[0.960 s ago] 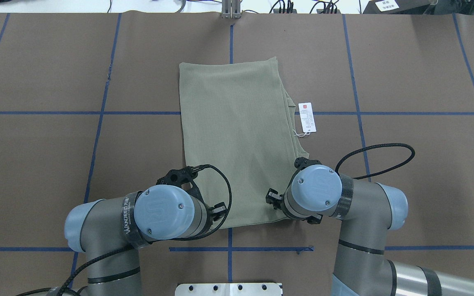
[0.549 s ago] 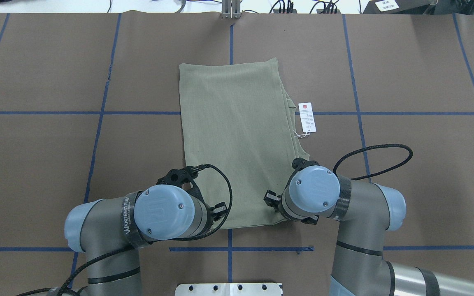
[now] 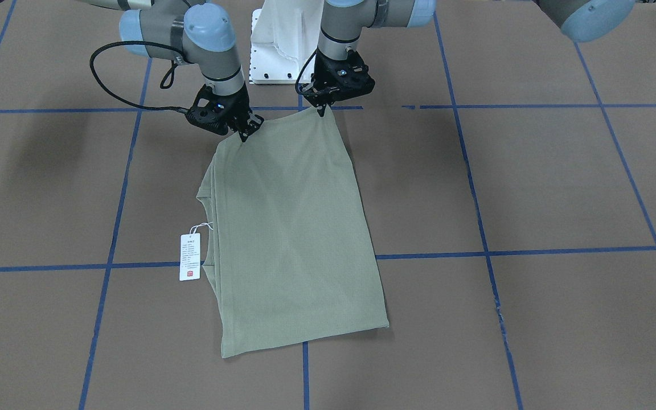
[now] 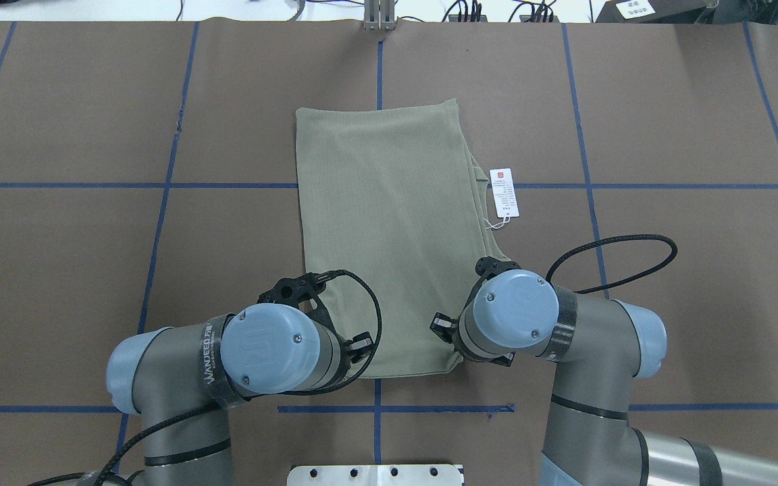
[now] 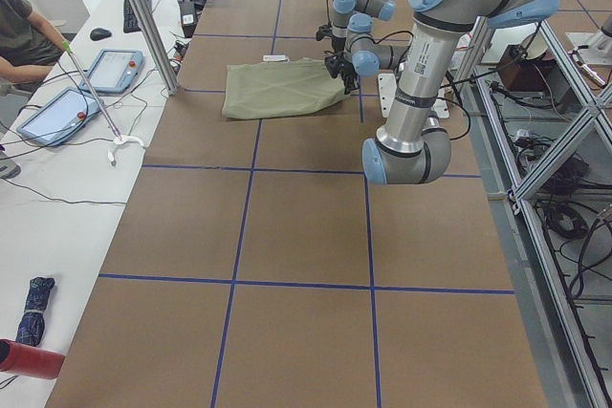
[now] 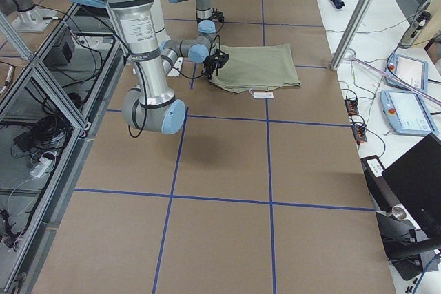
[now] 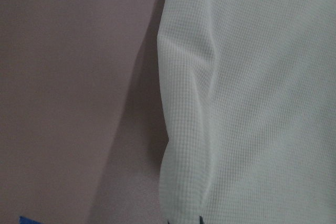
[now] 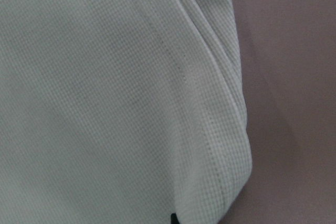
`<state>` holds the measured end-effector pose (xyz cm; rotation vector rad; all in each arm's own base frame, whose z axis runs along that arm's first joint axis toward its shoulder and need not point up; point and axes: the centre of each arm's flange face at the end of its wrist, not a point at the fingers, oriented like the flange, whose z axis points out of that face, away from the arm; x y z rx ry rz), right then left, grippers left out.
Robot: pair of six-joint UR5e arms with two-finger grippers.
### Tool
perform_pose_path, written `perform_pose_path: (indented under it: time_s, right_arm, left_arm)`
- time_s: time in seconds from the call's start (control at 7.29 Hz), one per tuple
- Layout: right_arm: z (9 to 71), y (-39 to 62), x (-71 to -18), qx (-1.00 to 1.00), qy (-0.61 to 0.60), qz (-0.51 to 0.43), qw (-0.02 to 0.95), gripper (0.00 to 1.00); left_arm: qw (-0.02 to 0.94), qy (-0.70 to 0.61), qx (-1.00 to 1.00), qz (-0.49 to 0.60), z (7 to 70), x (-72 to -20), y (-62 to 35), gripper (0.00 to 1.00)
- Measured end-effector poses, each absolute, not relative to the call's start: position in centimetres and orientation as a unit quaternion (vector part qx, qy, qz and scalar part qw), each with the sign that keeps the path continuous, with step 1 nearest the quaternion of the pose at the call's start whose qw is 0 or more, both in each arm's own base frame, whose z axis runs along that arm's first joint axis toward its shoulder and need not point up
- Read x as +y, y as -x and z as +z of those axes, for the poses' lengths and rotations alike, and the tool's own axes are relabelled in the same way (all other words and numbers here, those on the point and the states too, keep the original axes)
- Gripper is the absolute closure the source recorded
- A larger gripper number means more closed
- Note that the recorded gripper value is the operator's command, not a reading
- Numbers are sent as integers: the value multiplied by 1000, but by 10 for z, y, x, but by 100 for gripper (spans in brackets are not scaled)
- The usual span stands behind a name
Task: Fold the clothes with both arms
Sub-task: 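Grasp the shirt's near edge with both grippers side by side, then lift the near edge with both grippers and fold it away from the robot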
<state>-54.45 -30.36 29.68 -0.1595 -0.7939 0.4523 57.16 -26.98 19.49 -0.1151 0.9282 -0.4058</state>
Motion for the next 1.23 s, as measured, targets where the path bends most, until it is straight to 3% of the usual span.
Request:
perform_pose_path:
  time_s: [0.41, 0.96, 1.23]
  right_arm:
    - [277, 510, -292, -412, 81, 210, 883, 100]
    - [229, 466, -230, -463, 144, 145, 862, 100]
    - [225, 463, -236, -468, 146, 147, 859, 100]
  left_arm:
    - [873, 58, 448, -184, 195, -254, -566, 100]
    - [872, 78, 462, -141, 181, -194, -521, 100]
    - [866, 76, 473, -142, 169, -196, -511, 100]
